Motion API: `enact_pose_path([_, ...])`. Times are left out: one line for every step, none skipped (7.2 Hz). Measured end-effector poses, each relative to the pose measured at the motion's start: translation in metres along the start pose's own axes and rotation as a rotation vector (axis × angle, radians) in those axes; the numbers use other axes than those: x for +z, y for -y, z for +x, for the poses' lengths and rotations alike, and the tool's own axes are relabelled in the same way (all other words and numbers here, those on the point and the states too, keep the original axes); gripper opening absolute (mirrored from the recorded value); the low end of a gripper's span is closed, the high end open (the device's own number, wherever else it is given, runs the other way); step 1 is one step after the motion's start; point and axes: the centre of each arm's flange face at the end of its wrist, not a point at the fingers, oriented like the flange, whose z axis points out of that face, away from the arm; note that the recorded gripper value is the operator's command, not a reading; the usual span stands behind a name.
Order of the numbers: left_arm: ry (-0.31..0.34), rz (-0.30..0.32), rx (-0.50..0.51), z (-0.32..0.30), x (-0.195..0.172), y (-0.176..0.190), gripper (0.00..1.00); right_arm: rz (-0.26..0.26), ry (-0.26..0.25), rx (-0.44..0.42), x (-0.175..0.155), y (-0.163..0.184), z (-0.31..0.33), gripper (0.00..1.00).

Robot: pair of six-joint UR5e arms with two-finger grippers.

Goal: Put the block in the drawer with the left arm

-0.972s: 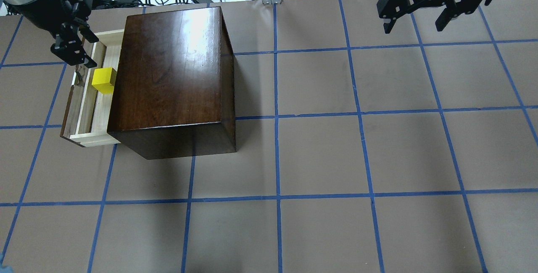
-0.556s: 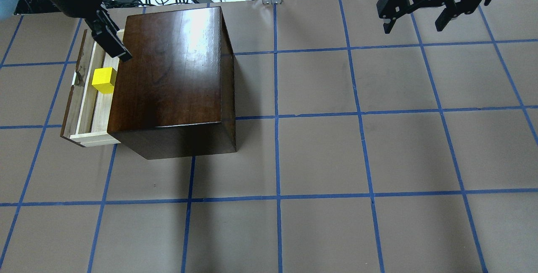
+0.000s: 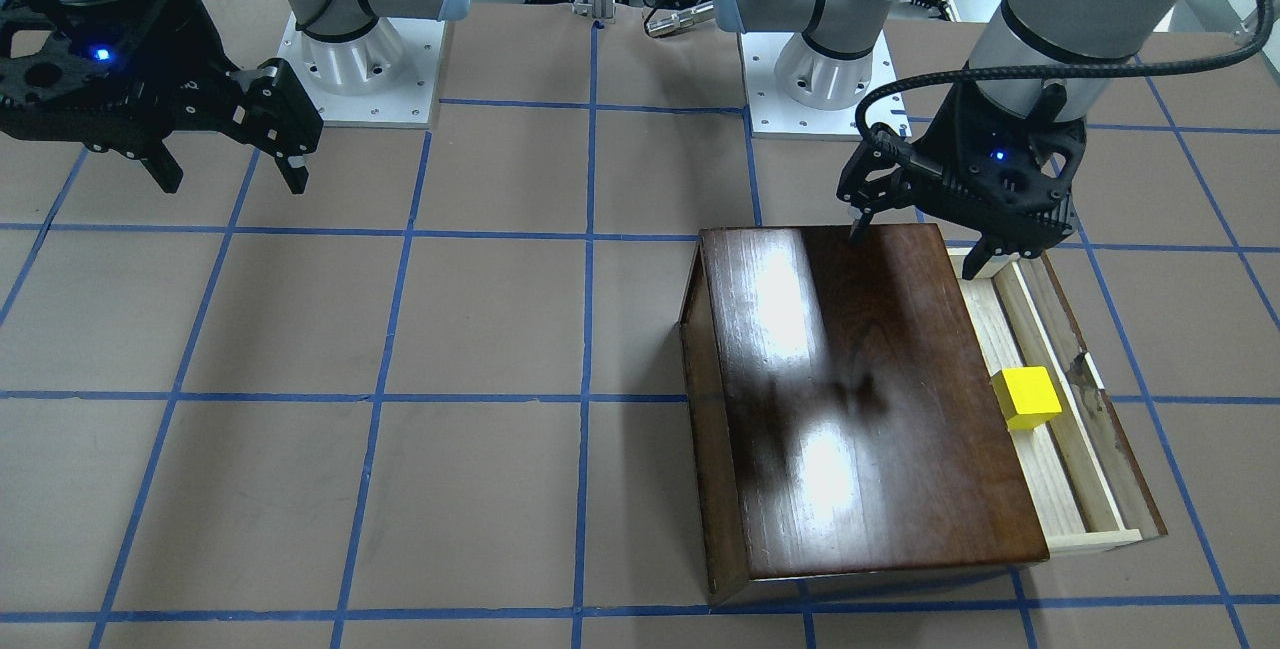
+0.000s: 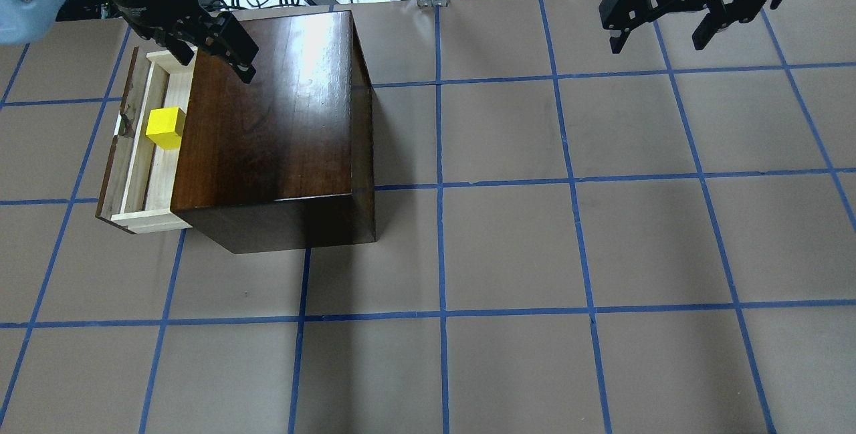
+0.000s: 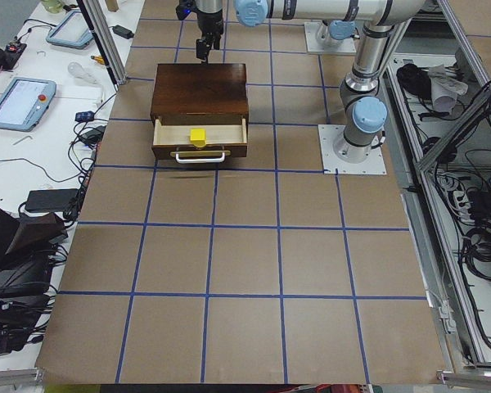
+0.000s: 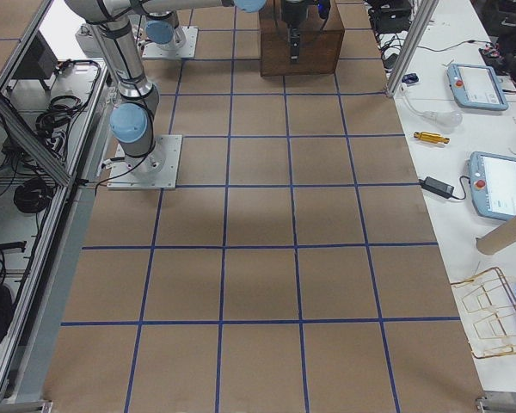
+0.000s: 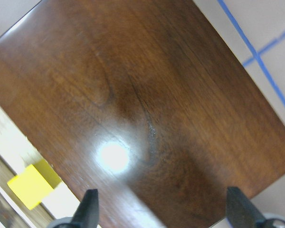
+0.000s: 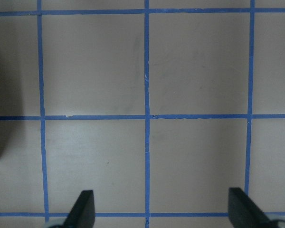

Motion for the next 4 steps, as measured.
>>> enact_pose_path([0.004, 0.011, -0.078, 0.003, -0.006, -0.002, 1.0, 0.0, 0.0, 0.0, 0.0, 0.0, 0.0, 1.0])
enact_pose_path([0.006, 0.021, -0.144, 0.005, -0.011, -0.006, 1.0, 0.001, 0.0, 0.0, 0.0, 0.0, 0.0, 1.0])
enact_pose_path([0.008, 0.028, -0.186, 0.007, -0.017, -0.01, 1.0, 0.001, 0.0, 0.0, 0.0, 0.0, 0.0, 1.0])
enact_pose_path([0.01, 0.031, -0.207, 0.009, -0.021, -0.016, 1.0, 0.001, 0.0, 0.0, 0.0, 0.0, 0.0, 1.0])
